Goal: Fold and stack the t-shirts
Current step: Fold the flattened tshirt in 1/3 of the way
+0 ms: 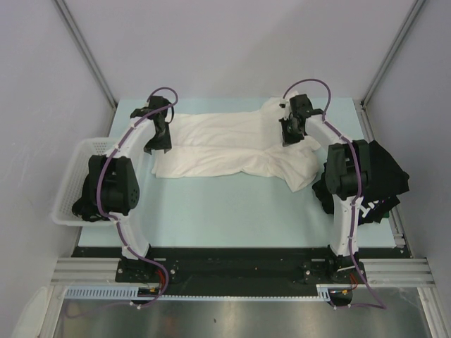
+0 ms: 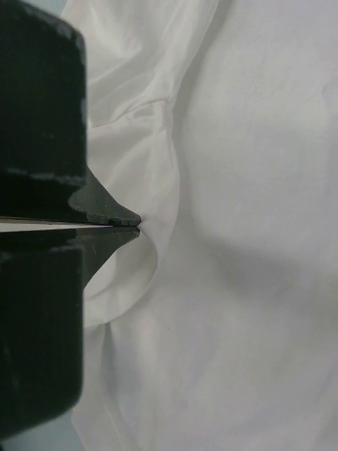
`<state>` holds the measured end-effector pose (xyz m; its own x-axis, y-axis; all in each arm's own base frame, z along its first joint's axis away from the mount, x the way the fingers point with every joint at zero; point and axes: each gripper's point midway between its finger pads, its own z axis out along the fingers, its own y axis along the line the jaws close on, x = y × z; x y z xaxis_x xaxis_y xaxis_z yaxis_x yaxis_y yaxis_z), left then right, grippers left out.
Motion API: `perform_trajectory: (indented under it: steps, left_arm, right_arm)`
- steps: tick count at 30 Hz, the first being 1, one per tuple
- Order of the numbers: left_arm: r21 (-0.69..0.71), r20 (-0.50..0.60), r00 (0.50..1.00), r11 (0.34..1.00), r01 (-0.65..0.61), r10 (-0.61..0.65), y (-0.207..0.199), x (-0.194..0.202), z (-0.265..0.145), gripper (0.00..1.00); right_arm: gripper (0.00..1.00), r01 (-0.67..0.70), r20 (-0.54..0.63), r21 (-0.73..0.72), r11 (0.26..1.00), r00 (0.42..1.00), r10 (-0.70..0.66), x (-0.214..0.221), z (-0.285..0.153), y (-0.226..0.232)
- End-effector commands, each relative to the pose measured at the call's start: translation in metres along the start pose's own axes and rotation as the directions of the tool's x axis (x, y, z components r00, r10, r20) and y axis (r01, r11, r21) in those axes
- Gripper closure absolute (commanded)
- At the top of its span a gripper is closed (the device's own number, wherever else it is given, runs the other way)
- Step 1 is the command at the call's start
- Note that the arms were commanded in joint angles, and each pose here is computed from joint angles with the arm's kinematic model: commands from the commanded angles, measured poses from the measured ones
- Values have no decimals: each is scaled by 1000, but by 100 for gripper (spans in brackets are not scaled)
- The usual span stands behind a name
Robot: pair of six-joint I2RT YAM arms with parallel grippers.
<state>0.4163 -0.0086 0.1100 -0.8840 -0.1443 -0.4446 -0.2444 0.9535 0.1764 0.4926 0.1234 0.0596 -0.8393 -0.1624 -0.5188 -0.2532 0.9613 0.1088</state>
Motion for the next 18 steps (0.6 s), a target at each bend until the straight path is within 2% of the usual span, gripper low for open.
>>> perform_trajectory:
  steps: [1,18]
  left_arm:
    - [1,40,999,1000,16,-16,-1,-10,-10,45]
    - [-4,27,1000,1000,5,-5,0,-4,-7,45]
  right_arm:
    - [100,15,72,-4,1000,997,-15,-29,-9,-1]
    - [100,91,179,-12,996,980,-88,-87,-18,-2]
